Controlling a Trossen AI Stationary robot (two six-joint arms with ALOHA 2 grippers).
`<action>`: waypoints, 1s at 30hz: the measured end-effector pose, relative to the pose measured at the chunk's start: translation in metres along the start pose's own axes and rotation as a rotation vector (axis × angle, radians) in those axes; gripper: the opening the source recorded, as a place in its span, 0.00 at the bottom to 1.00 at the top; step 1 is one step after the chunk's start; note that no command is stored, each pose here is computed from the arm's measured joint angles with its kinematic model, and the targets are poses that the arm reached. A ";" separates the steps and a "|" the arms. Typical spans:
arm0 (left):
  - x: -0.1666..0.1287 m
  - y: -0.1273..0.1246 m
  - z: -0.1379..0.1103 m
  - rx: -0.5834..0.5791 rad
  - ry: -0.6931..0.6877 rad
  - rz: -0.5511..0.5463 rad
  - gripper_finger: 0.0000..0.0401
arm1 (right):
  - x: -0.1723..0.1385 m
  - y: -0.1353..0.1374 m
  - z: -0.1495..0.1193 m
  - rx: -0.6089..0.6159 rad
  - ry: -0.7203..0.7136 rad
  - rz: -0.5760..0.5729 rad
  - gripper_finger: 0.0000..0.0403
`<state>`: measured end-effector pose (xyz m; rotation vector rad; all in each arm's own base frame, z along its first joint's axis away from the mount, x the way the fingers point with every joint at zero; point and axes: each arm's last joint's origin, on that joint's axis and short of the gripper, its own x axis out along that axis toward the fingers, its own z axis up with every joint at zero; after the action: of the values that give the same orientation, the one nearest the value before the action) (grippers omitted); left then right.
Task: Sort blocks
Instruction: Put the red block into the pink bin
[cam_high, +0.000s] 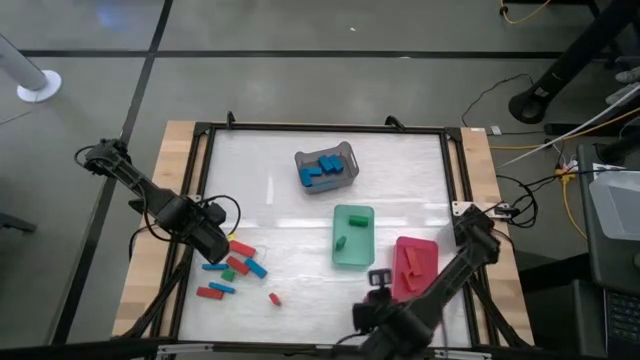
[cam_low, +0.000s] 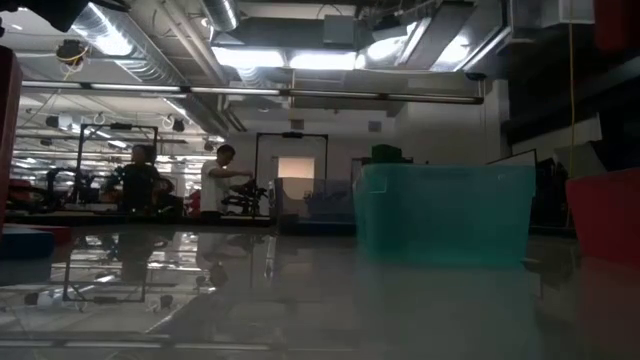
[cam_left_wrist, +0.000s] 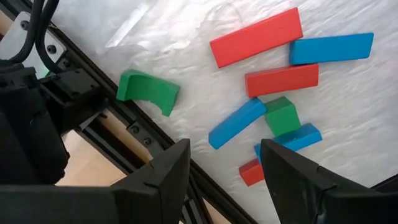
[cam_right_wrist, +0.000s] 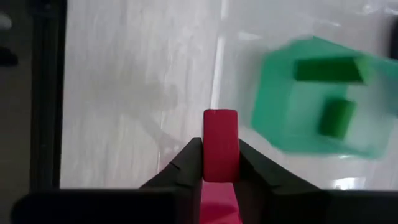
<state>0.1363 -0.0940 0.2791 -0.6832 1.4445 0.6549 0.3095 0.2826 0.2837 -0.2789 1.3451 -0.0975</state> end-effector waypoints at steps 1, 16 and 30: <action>0.000 0.000 0.000 0.005 -0.002 0.001 0.45 | -0.005 -0.004 -0.005 0.033 -0.002 -0.003 0.16; 0.000 0.000 0.001 0.004 -0.020 0.005 0.45 | 0.014 -0.040 -0.102 0.556 0.229 -0.142 0.20; 0.000 0.000 -0.001 -0.073 0.026 0.003 0.45 | 0.034 -0.042 -0.106 0.660 0.363 -0.138 0.29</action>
<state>0.1352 -0.0948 0.2790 -0.7489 1.4511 0.7067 0.2184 0.2196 0.2410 0.2179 1.5695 -0.7204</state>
